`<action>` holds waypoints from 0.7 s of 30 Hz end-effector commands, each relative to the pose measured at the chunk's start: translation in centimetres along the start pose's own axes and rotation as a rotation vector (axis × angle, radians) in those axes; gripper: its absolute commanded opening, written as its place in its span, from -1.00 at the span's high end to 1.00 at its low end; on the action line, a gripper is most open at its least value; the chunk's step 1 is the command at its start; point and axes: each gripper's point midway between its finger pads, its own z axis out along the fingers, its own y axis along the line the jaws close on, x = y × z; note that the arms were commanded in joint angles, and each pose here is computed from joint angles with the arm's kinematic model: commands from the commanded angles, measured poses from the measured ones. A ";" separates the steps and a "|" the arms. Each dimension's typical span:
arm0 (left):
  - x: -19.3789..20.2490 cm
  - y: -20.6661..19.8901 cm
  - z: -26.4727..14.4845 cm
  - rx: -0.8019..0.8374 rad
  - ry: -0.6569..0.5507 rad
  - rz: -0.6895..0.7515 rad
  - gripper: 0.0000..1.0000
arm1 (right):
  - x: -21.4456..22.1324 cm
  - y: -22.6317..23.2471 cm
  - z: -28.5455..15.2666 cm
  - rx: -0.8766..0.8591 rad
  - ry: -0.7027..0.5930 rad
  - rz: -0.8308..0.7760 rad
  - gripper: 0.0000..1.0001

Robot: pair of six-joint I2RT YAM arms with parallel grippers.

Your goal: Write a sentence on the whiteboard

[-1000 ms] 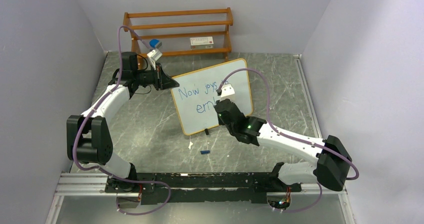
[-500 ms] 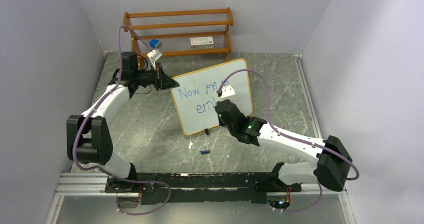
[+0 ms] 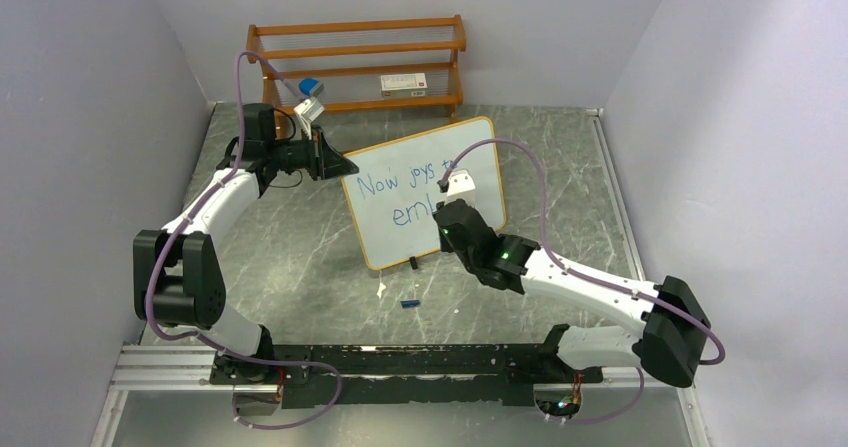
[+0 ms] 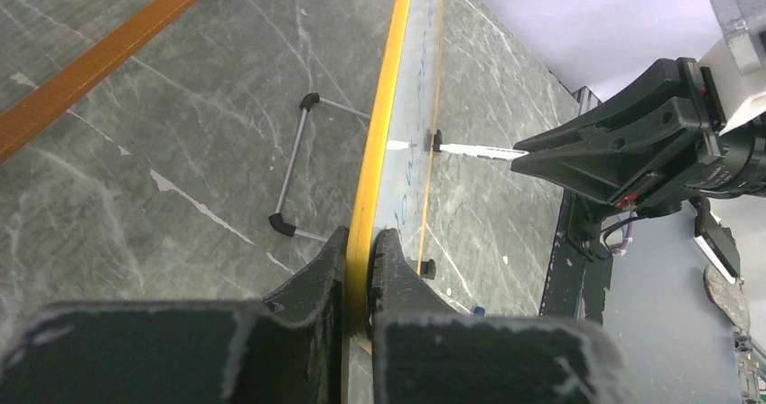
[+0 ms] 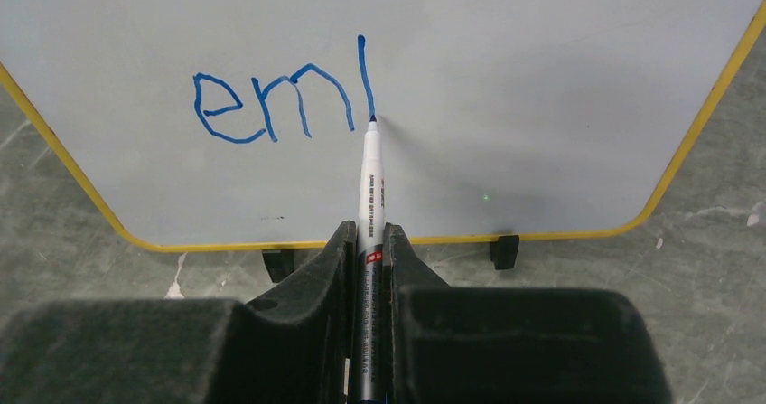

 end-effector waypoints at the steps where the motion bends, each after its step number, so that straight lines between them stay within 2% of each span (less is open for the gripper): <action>1: 6.6 4.2 1.5 -0.171 0.170 -0.020 0.90 | -1.2 -0.7 -0.1 0.026 -0.056 0.030 1.00; 21: 6.7 4.1 1.5 -0.168 0.171 -0.022 0.90 | -1.8 0.1 1.1 0.023 -0.077 0.013 1.00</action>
